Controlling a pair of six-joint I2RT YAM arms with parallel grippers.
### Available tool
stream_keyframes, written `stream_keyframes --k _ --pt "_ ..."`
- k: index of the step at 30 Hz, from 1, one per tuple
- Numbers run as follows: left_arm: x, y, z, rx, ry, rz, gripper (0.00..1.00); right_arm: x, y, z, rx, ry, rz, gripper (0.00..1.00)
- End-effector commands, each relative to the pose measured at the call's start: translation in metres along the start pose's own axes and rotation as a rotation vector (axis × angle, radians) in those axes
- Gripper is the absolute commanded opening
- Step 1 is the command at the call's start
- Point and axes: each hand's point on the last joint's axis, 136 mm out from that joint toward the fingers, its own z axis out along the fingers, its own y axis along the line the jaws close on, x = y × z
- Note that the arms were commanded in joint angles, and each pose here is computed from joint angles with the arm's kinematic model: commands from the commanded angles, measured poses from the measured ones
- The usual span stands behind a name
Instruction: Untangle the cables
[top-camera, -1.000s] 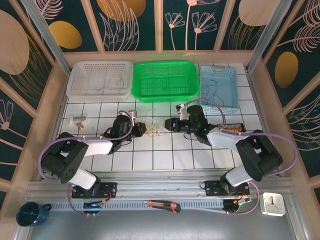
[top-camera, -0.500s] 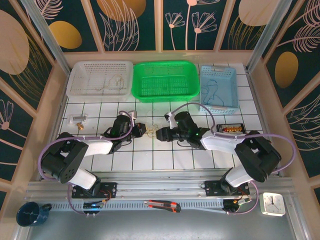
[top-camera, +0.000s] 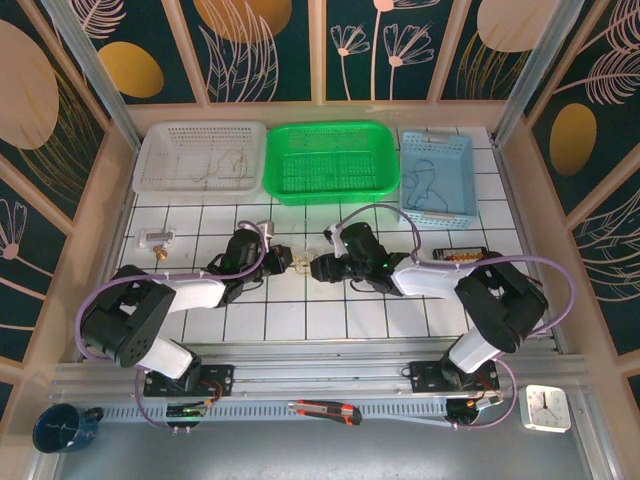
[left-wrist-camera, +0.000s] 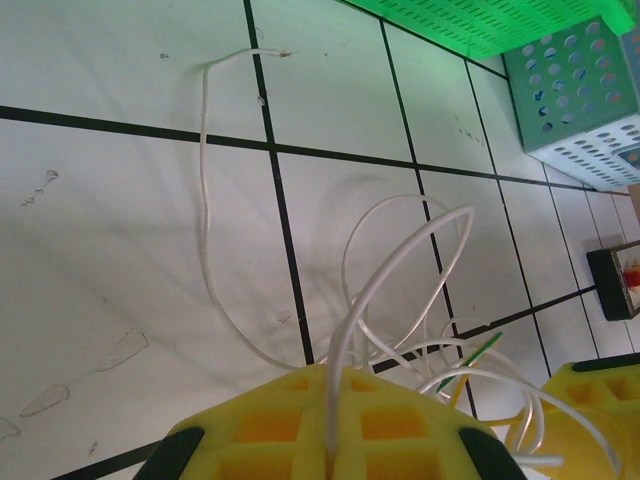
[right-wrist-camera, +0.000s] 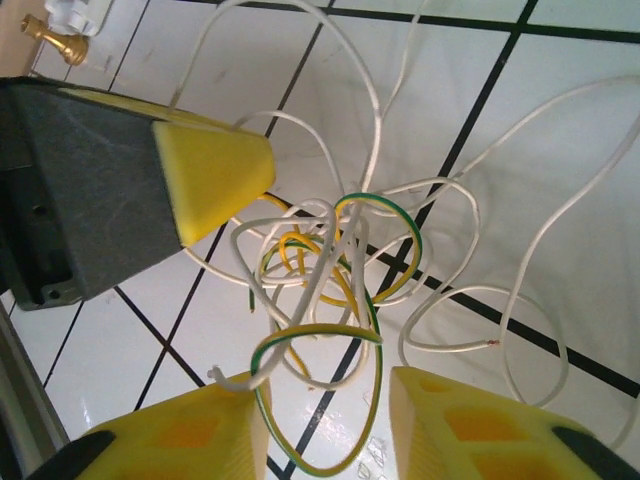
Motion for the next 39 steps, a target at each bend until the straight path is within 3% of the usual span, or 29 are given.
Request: stream_keyframes --k 1,4,6,20,38,39 --pt "-0.011 -0.008 -0.003 0.014 -0.027 0.023 0.0 -0.01 0.003 0.006 0.007 -0.024 -0.026 0.24" --pt "-0.011 -0.008 -0.003 0.013 -0.027 0.023 0.0 -0.012 0.003 0.005 0.008 -0.024 -0.03 0.05" --pt "-0.01 -0.006 -0.003 0.006 -0.029 0.023 0.0 -0.015 0.003 0.002 0.012 -0.029 -0.034 0.0" --pt "-0.006 0.032 -0.009 -0.125 -0.064 -0.054 0.0 -0.041 -0.015 -0.066 -0.02 -0.132 0.015 0.0" --pt "-0.003 0.023 -0.013 -0.049 -0.06 -0.104 0.0 -0.103 0.025 -0.109 -0.206 -0.278 0.035 0.0" --pt "-0.002 0.022 -0.013 -0.044 -0.052 -0.098 0.05 -0.1 0.023 -0.105 -0.207 -0.27 0.039 0.0"
